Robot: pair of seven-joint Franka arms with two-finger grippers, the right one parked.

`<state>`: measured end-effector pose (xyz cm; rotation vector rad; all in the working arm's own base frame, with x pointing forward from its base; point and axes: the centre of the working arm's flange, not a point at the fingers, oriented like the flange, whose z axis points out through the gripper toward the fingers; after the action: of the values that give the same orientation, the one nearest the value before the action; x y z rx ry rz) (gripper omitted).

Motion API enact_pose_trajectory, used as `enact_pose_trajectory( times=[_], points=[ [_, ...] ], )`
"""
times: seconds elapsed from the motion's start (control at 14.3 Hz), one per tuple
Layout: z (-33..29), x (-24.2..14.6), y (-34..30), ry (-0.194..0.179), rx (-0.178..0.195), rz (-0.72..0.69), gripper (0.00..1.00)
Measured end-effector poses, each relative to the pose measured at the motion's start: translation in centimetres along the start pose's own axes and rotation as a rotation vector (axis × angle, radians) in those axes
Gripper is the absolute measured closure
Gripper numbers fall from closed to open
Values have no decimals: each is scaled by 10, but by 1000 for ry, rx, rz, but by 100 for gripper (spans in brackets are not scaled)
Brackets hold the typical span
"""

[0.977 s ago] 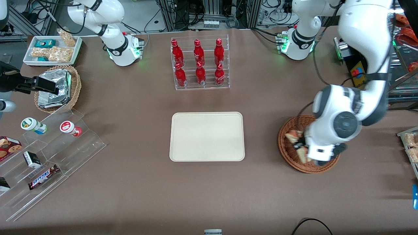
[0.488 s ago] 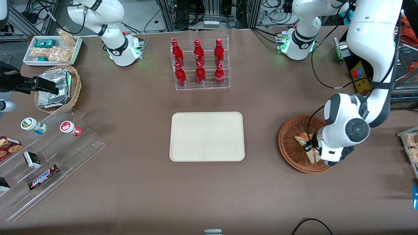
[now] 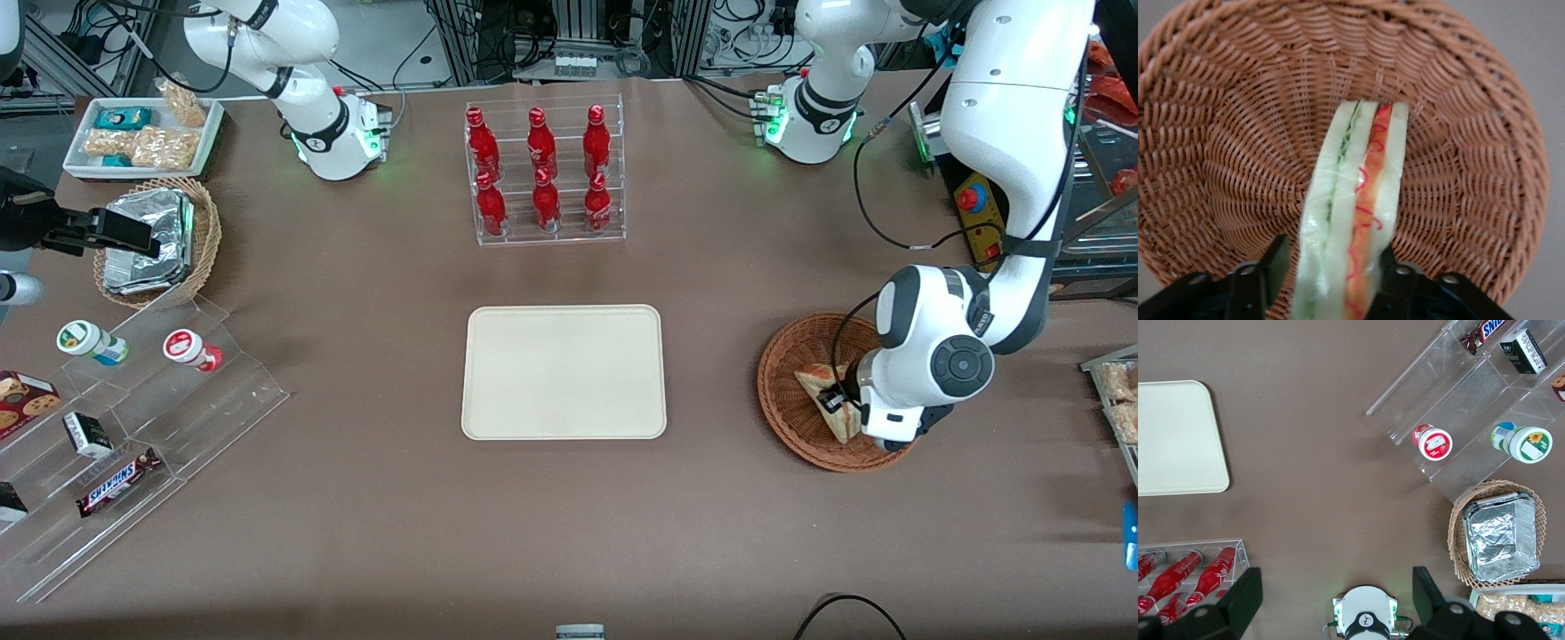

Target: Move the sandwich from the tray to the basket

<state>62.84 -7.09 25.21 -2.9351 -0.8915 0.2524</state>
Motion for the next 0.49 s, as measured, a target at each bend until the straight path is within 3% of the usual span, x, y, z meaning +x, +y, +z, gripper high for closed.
enact_pose_trajectory(
  times=[0.21,0.35,0.49],
  points=[
    [-60,-3,-6,10,16,29,4],
    [-128,-16,-21,-19,63,144,0],
    [-192,-33,-39,-30,84,278,0]
  ],
)
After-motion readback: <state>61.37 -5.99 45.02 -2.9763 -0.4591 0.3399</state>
